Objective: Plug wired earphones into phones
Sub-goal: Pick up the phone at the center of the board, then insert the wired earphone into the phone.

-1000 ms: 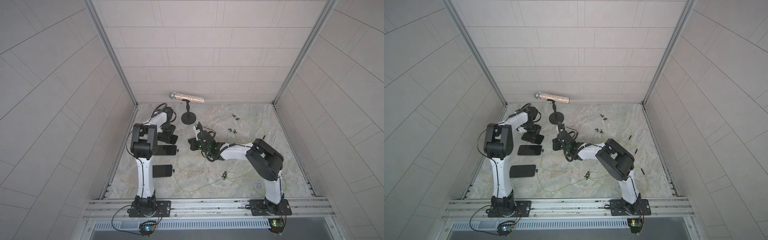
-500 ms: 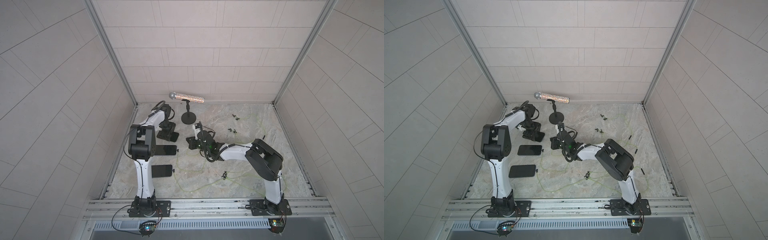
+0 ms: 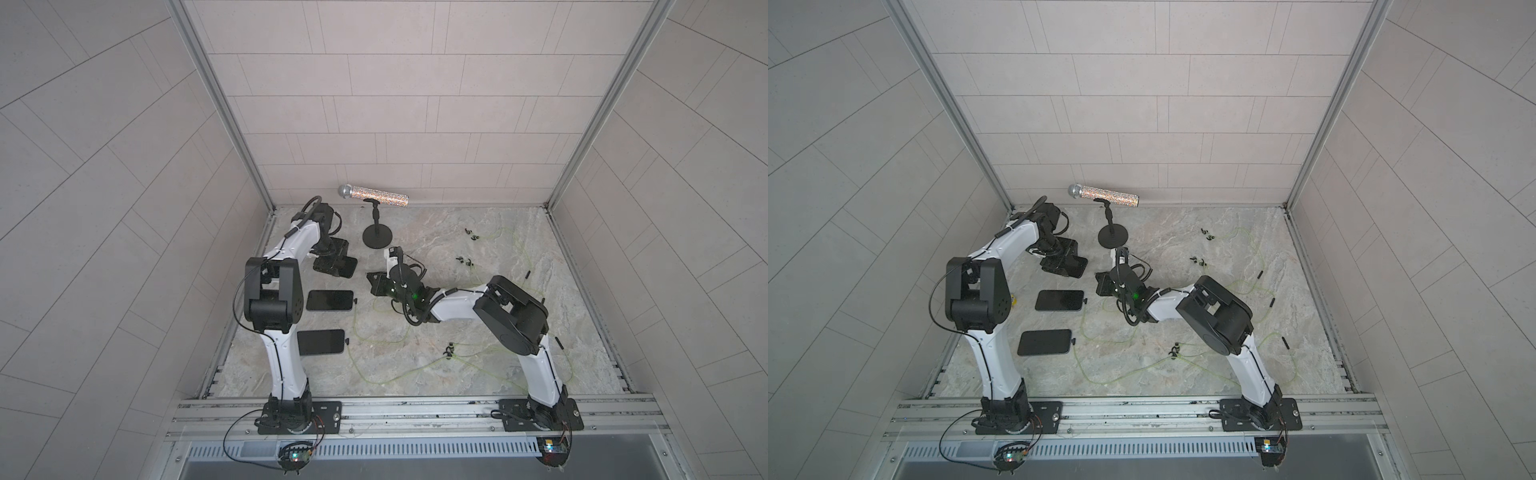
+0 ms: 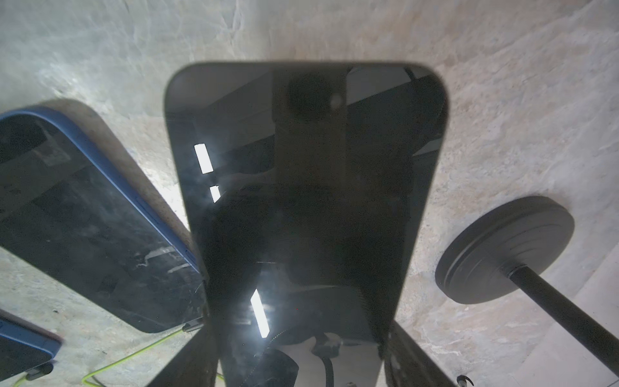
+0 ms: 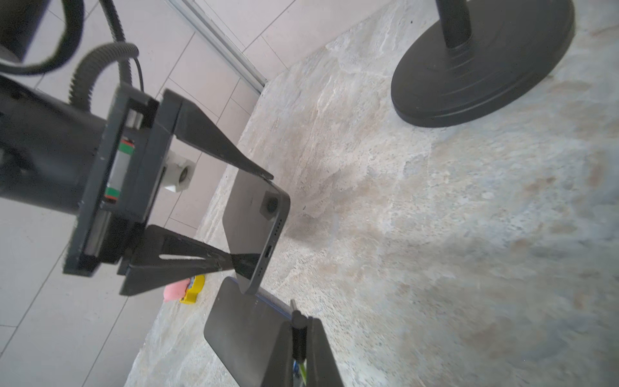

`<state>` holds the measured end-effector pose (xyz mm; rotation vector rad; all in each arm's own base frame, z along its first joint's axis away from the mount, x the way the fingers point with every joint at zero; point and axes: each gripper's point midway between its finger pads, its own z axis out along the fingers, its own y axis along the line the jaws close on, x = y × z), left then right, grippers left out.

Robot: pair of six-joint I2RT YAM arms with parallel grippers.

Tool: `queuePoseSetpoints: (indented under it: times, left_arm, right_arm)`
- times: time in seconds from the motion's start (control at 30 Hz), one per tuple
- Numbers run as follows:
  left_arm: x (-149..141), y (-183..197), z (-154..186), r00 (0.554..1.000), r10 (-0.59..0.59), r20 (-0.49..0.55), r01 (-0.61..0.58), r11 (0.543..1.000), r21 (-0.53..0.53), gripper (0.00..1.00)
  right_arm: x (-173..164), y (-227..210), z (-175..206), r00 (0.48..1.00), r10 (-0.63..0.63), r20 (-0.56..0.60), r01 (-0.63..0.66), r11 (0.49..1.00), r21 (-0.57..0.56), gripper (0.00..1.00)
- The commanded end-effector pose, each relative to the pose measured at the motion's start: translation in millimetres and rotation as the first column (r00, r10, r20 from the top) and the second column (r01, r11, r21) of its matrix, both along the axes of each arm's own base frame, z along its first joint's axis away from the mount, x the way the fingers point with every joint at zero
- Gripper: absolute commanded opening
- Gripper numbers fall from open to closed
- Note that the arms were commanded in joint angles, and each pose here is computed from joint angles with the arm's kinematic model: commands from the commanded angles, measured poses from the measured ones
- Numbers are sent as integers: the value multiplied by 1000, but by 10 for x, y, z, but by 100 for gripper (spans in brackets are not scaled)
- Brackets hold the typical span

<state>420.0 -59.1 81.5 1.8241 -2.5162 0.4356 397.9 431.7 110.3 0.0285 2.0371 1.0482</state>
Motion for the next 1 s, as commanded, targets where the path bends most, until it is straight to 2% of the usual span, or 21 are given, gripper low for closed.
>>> queuePoseSetpoints:
  times: [0.0,0.23,0.57,0.97]
  left_arm:
    - [41,-7,321,996,-9,94,11,1000,-25,68]
    - [54,66,495,981,23,193,-21,1000,-11,68]
    - [18,132,509,976,45,211,-44,999,-11,66]
    - [22,174,558,970,56,238,-55,998,-13,64]
  right_arm:
    - [73,135,210,999,-32,32,29,994,104,0]
    - [81,302,294,998,-51,48,43,987,153,0]
    - [136,228,331,991,-125,51,112,972,209,0]
    - [163,374,271,996,-89,23,82,977,198,0]
